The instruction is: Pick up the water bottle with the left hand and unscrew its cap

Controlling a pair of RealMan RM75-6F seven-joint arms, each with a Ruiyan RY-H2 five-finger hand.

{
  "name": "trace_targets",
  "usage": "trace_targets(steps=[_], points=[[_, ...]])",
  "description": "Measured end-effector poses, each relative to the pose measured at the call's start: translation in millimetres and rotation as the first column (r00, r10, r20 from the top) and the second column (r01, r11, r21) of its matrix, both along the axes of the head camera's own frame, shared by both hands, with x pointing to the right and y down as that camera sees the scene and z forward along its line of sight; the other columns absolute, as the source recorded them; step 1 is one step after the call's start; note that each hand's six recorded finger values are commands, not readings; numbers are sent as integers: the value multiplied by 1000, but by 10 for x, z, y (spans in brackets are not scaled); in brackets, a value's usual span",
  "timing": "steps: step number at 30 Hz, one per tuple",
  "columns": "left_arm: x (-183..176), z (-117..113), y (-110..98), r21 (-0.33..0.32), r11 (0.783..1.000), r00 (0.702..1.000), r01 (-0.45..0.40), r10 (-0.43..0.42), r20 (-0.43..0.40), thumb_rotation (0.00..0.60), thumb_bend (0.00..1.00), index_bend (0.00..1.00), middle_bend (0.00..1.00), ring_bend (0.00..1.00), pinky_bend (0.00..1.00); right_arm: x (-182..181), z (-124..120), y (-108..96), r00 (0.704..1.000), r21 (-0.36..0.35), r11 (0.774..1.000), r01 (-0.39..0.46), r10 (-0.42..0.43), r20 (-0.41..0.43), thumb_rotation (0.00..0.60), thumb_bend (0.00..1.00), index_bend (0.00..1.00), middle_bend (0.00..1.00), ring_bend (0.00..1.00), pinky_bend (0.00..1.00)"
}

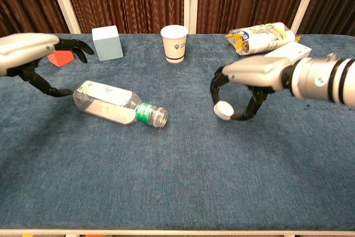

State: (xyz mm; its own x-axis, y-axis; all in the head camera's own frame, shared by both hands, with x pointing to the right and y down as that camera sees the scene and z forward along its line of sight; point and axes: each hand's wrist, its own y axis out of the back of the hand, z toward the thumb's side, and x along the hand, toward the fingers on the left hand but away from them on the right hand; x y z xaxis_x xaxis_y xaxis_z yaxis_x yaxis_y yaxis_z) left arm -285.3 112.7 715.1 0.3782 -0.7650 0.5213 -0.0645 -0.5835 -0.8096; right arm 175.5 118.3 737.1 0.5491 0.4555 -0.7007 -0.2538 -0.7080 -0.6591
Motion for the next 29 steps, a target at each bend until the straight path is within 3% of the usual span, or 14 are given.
trace_targets(steps=[2, 5, 10, 13, 17, 21, 27, 29], points=[[-66, -43, -35, 14, 1000, 1000, 20, -20, -2, 600, 222, 162, 216, 127, 135, 6, 26, 19, 1000, 11, 1000, 16, -16, -10, 600, 331, 67, 147, 0, 0], [-197, -131, -116, 44, 997, 998, 57, -57, -2, 600, 211, 163, 216, 127, 139, 57, 1, -11, 1000, 34, 999, -1, 1, -7, 600, 332, 27, 135, 0, 0], [-583, -332, -230, 115, 985, 990, 132, -137, 34, 600, 210, 179, 226, 127, 148, 404, -190, -172, 994, 111, 988, -111, 111, 6, 600, 332, 25, 107, 0, 0], [-908, -492, -217, 164, 970, 979, 180, -192, 61, 600, 209, 188, 228, 127, 149, 779, -372, -245, 979, 186, 962, -201, 203, 8, 600, 332, 25, 73, 0, 0], [-1297, -704, -99, 225, 949, 965, 220, -246, 94, 600, 208, 190, 227, 127, 147, 1383, -662, -197, 944, 299, 900, -316, 331, 2, 600, 332, 17, 47, 0, 0], [-1655, -893, 164, 269, 931, 947, 246, -289, 136, 600, 205, 190, 227, 127, 143, 2041, -946, 120, 878, 377, 817, -437, 478, -19, 600, 332, 6, 39, 0, 0], [-1800, -1069, 624, 275, 924, 937, 264, -313, 152, 600, 196, 190, 226, 127, 137, 2551, -1200, 673, 775, 390, 718, -577, 631, -15, 600, 332, 0, 28, 0, 0], [-1773, -1113, 743, 275, 922, 936, 271, -319, 147, 600, 195, 190, 226, 127, 136, 2599, -1258, 778, 761, 392, 701, -596, 649, -4, 600, 332, 0, 28, 0, 0]])
